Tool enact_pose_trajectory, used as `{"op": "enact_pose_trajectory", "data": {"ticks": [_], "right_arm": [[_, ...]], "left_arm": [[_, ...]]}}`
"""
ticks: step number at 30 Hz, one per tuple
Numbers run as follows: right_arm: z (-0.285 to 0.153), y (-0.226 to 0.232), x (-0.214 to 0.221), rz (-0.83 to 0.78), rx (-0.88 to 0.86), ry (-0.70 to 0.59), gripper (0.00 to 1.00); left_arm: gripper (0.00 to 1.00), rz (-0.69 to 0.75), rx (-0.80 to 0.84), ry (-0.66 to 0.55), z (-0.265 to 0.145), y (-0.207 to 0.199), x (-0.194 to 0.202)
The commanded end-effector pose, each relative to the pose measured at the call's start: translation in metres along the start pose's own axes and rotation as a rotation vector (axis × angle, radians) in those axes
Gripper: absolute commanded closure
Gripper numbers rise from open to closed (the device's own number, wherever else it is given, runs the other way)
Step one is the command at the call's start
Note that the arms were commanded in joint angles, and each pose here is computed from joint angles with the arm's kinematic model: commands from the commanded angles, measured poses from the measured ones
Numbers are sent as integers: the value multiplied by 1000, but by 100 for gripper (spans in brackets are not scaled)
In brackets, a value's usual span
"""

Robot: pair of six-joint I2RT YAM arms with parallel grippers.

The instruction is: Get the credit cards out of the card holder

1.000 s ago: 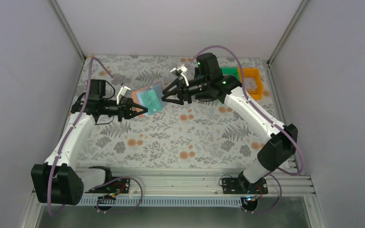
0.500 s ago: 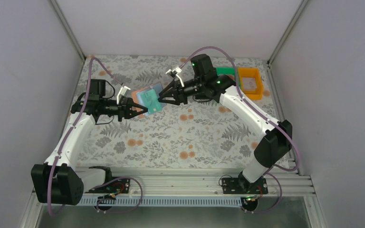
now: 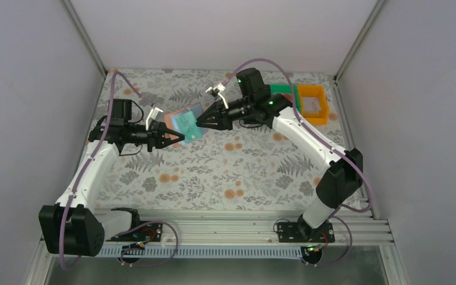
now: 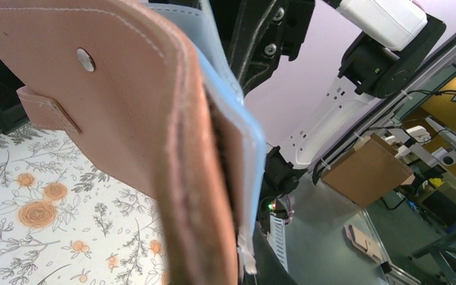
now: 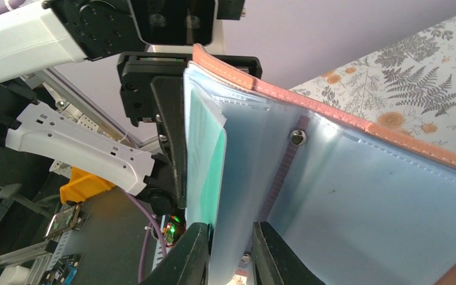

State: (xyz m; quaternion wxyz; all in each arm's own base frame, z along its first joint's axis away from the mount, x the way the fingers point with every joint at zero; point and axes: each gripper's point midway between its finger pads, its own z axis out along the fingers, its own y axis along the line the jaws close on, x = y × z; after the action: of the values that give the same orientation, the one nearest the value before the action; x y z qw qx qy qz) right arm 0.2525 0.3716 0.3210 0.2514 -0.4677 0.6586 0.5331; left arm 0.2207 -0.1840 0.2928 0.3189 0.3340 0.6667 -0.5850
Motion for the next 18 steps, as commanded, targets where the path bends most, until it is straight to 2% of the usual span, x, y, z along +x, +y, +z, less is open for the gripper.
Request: {"op": "enact_pose_trajectory", "data": {"ticks": [1, 8, 10, 13, 18], "right_arm": [[14, -7, 1, 5, -14, 10, 78], [21, 4, -1, -18, -58, 13, 78], [20, 12, -2, -24, -97, 8, 82], [18, 20, -3, -34, -123, 6, 95], [14, 21, 2, -23, -105, 12, 96]], "left_arm": [[98, 69, 50, -15, 0, -13, -6], [98, 71, 52, -15, 0, -14, -6], [98, 71, 51, -15, 0, -14, -6], [98, 74, 50, -15, 0, -14, -6], [97, 86, 50, -14, -1, -17, -6]]}}
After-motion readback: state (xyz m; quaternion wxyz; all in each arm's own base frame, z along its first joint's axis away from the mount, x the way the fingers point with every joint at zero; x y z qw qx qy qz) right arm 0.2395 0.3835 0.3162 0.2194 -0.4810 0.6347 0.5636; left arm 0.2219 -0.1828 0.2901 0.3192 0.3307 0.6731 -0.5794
